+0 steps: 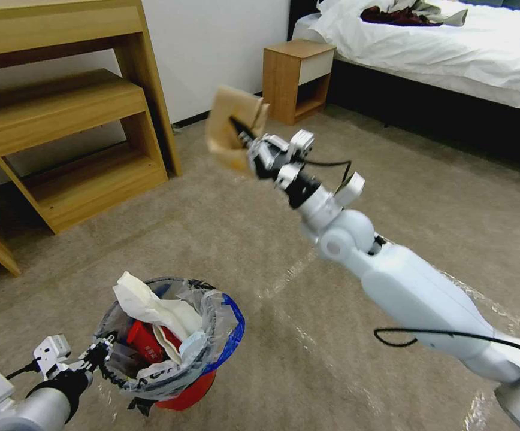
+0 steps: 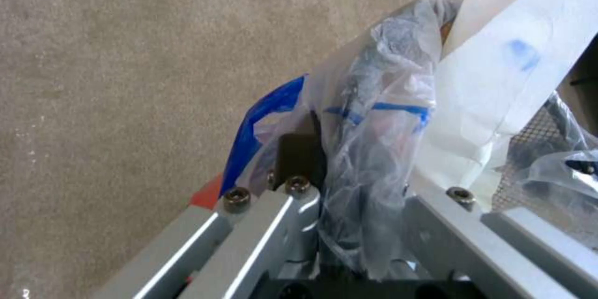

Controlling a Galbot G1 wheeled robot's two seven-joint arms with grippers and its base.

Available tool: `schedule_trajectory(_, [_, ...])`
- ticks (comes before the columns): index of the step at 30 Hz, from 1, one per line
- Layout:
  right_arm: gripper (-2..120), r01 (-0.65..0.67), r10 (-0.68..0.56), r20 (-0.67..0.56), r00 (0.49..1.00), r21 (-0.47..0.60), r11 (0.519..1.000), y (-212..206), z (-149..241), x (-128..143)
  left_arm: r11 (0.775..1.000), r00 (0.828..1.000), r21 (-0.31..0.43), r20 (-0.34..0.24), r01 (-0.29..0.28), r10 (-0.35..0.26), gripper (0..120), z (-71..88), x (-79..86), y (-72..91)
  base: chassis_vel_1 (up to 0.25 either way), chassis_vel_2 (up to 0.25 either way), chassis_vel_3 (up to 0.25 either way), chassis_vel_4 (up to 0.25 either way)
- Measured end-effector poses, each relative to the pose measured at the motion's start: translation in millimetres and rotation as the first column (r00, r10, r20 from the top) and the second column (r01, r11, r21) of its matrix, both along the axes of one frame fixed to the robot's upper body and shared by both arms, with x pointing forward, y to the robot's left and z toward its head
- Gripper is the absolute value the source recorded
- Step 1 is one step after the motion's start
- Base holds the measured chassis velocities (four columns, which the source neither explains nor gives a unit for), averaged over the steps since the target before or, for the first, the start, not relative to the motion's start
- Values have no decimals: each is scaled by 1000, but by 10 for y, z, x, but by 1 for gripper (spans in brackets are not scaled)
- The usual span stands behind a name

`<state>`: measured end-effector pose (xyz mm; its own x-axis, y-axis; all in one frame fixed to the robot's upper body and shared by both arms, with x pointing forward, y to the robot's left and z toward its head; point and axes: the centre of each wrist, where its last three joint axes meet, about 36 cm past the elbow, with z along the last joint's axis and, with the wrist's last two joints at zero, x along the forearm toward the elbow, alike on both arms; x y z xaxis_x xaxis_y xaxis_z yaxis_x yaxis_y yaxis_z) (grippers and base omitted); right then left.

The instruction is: Pick up the trash bin and place the garbage on the floor into it.

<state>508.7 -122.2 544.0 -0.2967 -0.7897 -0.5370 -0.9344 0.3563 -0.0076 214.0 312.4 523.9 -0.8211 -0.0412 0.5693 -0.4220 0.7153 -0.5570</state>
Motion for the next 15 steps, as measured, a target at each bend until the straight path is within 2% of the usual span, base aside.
schedule_trajectory(4, [0,-128,128,8,992,-46,991,131,-141,-158,1000,1000,-2,-1,3,-3,0,-21,11,-19,0,0,0,0])
schedule_trajectory(5, [0,-128,128,8,992,-46,991,131,-141,-158,1000,1000,-2,-1,3,-3,0,-21,11,-19,0,0,0,0])
schedule_trajectory(8, [0,-265,263,-35,964,-106,958,301,-442,-351,1000,1000,-1,-2,-1,1,0,-36,16,-29,0,0,0,0])
schedule_trajectory(15, [0,-367,362,-58,930,-165,915,551,-763,-480,1000,1000,6,2,-8,8,0,4,-21,-33,0,0,0,0])
